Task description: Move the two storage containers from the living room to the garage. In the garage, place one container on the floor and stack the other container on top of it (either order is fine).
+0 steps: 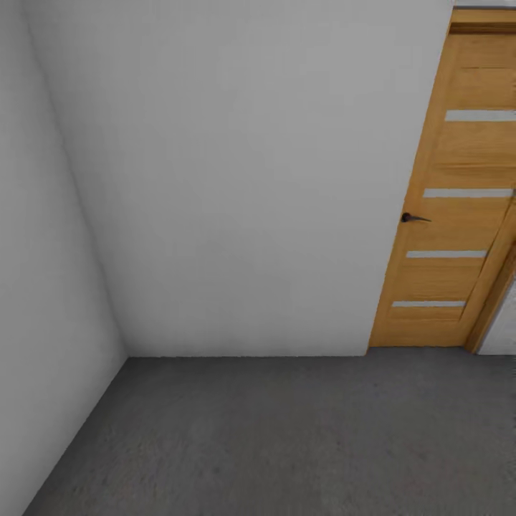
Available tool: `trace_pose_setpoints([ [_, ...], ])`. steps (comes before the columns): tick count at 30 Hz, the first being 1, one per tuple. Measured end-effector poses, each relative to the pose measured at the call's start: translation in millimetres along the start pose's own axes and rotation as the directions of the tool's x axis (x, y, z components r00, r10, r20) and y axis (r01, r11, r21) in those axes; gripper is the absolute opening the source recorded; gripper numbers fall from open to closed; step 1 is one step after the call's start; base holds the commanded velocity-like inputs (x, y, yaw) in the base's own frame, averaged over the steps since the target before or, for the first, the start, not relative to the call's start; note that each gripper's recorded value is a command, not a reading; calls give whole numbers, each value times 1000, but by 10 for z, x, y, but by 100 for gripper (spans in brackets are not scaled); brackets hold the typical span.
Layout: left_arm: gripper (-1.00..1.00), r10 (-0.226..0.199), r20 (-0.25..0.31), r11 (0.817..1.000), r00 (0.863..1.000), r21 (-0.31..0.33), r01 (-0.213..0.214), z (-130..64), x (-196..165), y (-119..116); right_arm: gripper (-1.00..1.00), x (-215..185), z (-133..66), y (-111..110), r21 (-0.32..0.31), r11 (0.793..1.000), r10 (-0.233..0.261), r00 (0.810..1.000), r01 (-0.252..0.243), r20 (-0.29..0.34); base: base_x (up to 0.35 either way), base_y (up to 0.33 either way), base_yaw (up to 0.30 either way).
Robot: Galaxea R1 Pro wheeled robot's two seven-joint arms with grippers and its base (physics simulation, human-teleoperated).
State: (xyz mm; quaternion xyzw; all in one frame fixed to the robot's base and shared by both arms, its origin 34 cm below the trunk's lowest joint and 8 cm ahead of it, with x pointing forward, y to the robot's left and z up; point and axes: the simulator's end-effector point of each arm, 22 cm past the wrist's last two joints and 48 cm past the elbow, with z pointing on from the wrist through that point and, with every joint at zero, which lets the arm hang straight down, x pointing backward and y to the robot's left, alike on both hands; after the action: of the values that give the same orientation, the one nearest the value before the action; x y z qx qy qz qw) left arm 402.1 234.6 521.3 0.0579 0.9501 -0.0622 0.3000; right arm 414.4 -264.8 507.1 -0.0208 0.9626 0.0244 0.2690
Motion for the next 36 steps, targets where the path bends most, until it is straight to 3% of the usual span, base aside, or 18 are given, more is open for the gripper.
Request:
trace_pose_setpoints([
  [36,100,1,0,1000,1000,-1,-1,-1,2,1,100,0,-1,-4,1,1000,-1,1000,1,0,175,-293,-8],
])
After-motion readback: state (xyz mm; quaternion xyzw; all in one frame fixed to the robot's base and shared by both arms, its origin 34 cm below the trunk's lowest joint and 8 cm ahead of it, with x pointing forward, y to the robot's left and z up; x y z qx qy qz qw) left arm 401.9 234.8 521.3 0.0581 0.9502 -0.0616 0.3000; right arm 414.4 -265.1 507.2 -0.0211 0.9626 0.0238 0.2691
